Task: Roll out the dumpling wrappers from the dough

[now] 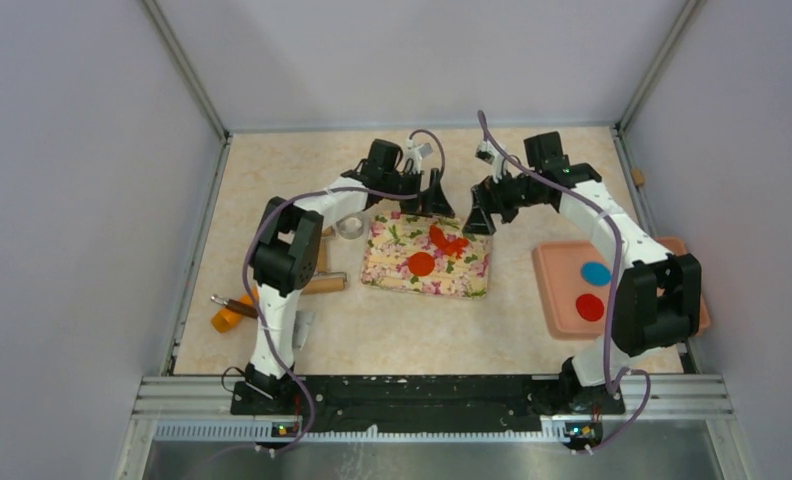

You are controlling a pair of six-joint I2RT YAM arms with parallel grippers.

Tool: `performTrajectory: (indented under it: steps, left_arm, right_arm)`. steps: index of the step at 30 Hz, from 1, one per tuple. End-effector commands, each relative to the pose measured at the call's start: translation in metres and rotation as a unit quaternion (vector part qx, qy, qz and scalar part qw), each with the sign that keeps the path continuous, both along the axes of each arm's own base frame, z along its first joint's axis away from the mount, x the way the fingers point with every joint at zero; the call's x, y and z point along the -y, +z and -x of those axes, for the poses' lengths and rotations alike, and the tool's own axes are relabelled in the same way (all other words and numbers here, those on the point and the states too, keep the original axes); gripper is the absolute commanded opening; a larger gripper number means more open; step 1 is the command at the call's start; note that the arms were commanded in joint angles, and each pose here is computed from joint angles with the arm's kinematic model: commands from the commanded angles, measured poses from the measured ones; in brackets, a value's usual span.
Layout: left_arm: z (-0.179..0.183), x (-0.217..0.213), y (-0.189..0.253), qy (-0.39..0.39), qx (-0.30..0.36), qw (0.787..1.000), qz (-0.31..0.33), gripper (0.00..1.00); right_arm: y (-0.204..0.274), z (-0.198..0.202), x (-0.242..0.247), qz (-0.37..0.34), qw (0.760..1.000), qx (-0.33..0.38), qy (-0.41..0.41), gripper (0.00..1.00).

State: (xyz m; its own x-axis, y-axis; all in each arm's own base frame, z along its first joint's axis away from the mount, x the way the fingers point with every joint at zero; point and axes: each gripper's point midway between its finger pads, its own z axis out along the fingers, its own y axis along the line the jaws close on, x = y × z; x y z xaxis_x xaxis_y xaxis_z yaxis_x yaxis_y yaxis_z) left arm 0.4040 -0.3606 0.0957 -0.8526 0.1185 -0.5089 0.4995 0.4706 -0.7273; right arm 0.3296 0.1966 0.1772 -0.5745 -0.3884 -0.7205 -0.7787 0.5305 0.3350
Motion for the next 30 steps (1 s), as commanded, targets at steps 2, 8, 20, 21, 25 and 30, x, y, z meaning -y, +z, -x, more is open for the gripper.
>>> performTrajectory:
  steps: [2, 8, 20, 21, 25, 30]
  left_arm:
    - [-0.007, -0.016, 0.073, -0.023, 0.092, 0.995, 0.029, 0.99]
    - [-0.013, -0.104, 0.079, 0.042, 0.160, 0.976, -0.144, 0.97]
    - [0.075, -0.303, 0.050, 0.171, 0.134, 0.870, -0.443, 0.99]
    - [0.078, -0.320, 0.055, 0.185, 0.149, 0.852, -0.467, 0.99]
    - [0.102, -0.394, 0.078, 0.353, 0.073, 0.792, -0.492, 0.99]
    - [0.156, -0.473, 0.085, 0.591, -0.088, 0.687, -0.415, 0.95]
  right_arm:
    - [0.013, 0.012, 0.004, -0.014, 1.000, 0.016, 0.005, 0.92]
    - [0.013, 0.018, 0.010, -0.005, 1.000, 0.020, -0.001, 0.89]
    - [0.016, 0.023, 0.020, 0.016, 0.999, 0.039, -0.021, 0.86]
    - [0.016, 0.023, 0.021, 0.017, 0.999, 0.039, -0.024, 0.86]
    - [0.013, 0.023, 0.020, 0.014, 0.999, 0.032, -0.032, 0.86]
    - [0.010, 0.017, 0.014, 0.004, 0.999, 0.011, -0.030, 0.86]
